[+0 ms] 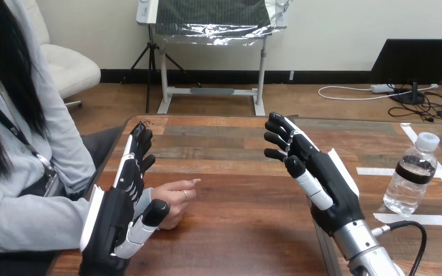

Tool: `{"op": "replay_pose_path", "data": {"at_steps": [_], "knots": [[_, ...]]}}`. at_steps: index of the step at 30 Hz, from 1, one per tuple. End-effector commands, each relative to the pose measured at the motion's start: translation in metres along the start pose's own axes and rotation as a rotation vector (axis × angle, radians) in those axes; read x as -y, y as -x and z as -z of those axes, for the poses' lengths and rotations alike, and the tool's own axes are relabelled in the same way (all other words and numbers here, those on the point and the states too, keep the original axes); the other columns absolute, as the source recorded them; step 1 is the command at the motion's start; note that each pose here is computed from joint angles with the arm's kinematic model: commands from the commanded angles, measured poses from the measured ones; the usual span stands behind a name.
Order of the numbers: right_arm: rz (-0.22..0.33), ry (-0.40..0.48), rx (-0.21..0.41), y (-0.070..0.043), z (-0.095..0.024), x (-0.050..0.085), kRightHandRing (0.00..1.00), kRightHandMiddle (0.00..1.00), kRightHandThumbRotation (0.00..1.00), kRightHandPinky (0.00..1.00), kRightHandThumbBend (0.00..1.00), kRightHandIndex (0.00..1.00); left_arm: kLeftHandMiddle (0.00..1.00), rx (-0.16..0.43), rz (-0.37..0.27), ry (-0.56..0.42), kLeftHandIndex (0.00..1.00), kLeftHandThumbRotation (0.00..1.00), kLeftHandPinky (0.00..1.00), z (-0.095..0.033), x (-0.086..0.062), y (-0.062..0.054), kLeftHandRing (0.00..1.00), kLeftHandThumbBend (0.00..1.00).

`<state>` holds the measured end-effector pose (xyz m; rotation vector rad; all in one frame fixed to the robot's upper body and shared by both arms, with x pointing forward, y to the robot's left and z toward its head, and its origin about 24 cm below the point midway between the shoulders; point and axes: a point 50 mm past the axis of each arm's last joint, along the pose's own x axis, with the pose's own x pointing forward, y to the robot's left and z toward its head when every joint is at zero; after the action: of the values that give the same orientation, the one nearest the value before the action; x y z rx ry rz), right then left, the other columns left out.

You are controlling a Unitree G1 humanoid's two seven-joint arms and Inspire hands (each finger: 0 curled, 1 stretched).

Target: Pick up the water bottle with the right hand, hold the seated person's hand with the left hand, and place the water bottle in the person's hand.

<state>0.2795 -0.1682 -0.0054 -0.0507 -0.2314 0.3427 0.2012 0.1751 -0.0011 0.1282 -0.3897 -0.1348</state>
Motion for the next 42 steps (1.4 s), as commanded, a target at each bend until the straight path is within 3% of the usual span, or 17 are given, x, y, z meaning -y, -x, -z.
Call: {"op": "replay_pose_path", "data": {"at_steps": [1, 11, 17, 24, 42], "knots": [[0.016, 0.058, 0.113, -0.021, -0.022, 0.009, 0.92, 0.92, 0.79, 0.85, 1.00, 0.93, 1.00, 0.091, 0.009, -0.012, 1.00, 0.86, 0.94, -0.010, -0.003, -0.022, 0.98, 1.00], [0.068, 0.110, 0.145, -0.031, -0.034, 0.024, 0.90, 0.90, 0.76, 0.84, 1.00, 0.91, 1.00, 0.093, 0.006, -0.015, 1.00, 0.86, 0.94, -0.011, -0.003, -0.022, 0.99, 1.00], [0.111, 0.115, 0.165, -0.039, -0.045, 0.039, 0.88, 0.89, 0.69, 0.80, 1.00, 0.89, 1.00, 0.093, 0.006, -0.010, 1.00, 0.86, 0.94, -0.010, -0.002, -0.022, 0.99, 1.00], [0.171, 0.180, 0.195, -0.048, -0.062, 0.060, 0.86, 0.88, 0.67, 0.77, 1.00, 0.89, 1.00, 0.092, 0.007, -0.005, 1.00, 0.86, 0.94, -0.010, -0.001, -0.022, 0.99, 1.00], [0.266, 0.301, 0.272, -0.060, -0.105, 0.102, 0.90, 0.89, 0.63, 0.85, 1.00, 0.91, 1.00, 0.088, 0.001, -0.002, 1.00, 0.86, 0.95, -0.009, -0.001, -0.021, 0.99, 1.00]]}}
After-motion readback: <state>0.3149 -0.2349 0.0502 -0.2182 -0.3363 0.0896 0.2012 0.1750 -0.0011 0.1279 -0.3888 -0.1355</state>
